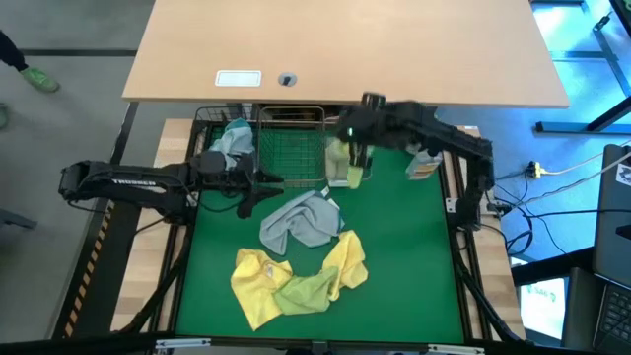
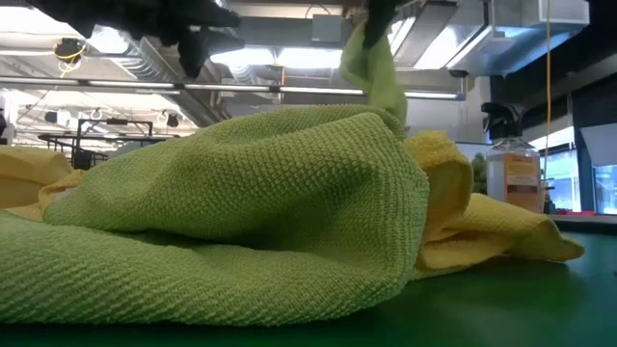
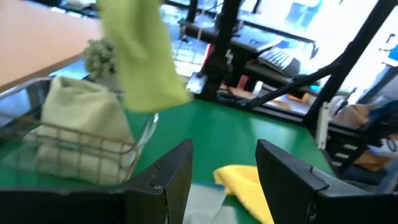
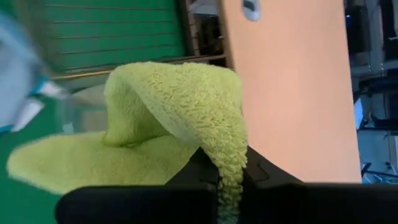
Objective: Sort microfiber towel by color & place in baskets
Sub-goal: Put the green microfiber cloth into the transparent bin
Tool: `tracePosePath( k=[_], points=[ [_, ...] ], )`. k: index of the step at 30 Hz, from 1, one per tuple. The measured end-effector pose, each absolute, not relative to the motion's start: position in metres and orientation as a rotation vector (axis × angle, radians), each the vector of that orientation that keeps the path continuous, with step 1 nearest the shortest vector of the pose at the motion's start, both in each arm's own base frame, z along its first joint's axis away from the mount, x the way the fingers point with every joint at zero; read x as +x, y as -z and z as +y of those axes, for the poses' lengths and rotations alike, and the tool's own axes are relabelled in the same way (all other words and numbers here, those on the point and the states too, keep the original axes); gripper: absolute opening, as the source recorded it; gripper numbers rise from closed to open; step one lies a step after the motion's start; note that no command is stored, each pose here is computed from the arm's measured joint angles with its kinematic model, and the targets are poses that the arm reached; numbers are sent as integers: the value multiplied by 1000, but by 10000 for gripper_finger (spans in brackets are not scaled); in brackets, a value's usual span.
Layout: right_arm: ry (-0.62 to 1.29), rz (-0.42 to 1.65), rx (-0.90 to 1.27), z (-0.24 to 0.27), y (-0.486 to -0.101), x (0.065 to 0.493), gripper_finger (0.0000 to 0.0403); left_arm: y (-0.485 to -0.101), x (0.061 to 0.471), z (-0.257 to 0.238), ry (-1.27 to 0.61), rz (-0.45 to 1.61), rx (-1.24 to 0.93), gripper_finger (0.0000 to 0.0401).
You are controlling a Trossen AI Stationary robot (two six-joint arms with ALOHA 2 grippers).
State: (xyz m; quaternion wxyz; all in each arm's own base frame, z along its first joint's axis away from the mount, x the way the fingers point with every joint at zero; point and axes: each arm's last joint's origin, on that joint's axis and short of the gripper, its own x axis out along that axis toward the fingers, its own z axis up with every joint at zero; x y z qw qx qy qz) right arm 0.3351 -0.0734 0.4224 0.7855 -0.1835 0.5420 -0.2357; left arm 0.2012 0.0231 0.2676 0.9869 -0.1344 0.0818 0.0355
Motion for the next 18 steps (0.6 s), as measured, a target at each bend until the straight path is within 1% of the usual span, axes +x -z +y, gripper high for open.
tracePosePath(
  k=[5,9,14,18],
  points=[
    [512,1128,-349,-120,-418,335,12,-267,206,14,-26,156,-265,169],
    [499,1119,-285,-150,-400,337,12,-265,210,7,4,165,-262,169],
    [418,1103,-241,-172,-359,347,12,-262,213,0,35,179,-259,169],
    [405,1143,-220,-184,-316,349,12,-260,215,-6,59,192,-261,169]
  ],
)
